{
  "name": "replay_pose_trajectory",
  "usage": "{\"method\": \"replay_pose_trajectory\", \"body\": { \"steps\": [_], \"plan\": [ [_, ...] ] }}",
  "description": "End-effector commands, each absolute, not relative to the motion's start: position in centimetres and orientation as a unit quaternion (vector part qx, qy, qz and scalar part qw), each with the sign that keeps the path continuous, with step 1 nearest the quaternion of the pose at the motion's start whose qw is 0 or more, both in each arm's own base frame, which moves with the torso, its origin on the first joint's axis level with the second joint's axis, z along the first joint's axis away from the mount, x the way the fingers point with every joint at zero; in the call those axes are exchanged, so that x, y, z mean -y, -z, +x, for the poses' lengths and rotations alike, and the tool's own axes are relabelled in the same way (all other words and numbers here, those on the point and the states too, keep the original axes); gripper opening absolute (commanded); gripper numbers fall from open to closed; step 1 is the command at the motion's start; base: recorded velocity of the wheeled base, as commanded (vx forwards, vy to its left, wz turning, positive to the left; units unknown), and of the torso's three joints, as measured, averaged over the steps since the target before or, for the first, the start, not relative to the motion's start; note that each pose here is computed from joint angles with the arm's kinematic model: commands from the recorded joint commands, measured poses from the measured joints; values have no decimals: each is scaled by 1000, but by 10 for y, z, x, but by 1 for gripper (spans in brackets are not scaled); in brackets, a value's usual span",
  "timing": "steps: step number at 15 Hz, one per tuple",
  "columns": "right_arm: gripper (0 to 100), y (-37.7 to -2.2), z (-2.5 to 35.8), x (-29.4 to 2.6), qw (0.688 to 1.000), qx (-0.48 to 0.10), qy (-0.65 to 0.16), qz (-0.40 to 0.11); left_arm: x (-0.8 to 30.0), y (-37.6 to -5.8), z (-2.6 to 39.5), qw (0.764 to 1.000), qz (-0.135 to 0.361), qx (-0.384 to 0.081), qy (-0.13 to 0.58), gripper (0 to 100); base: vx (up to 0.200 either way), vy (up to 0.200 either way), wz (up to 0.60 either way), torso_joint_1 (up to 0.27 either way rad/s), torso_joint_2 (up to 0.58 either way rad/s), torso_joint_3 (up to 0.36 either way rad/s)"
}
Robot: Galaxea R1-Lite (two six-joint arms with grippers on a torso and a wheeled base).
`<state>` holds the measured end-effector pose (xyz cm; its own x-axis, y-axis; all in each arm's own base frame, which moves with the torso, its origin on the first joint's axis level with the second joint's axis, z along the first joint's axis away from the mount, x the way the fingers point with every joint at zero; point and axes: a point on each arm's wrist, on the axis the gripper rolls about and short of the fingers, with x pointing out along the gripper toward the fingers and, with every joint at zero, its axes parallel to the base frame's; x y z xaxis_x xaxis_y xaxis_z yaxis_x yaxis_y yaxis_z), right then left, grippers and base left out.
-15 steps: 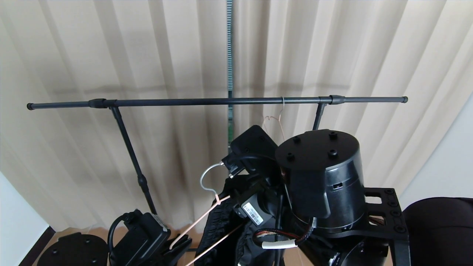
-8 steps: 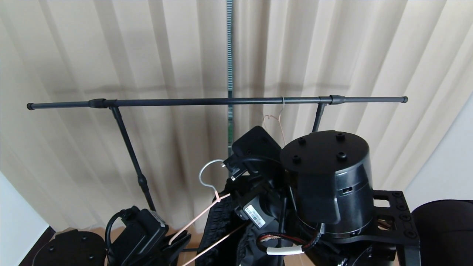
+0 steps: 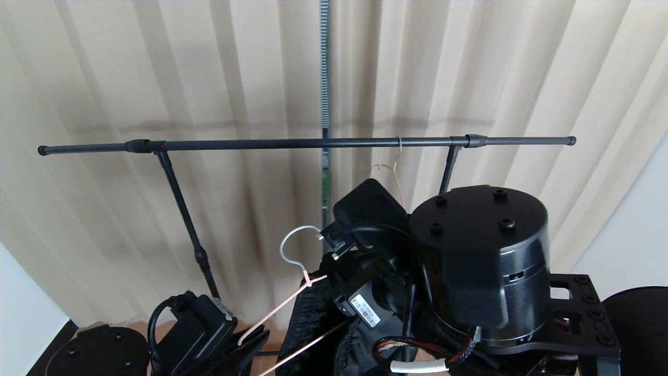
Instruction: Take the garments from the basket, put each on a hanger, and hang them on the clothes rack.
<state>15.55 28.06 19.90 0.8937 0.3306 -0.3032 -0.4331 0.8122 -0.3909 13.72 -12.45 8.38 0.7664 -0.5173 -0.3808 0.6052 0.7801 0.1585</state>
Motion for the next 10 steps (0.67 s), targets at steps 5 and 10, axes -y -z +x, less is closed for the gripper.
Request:
{"method": "replay_pose_trajectory", "body": {
  "steps": [5,10],
  "plan": [
    [100,-205,150,-273,942,-108,-229,-221,125,-84,137,930,138,-160,302,0,0,0,0,0,0,0],
    [100,-207,145,-266,938,-108,-249,-215,124,-84,136,929,136,-160,304,0,0,0,0,0,0,0]
  ]
}}
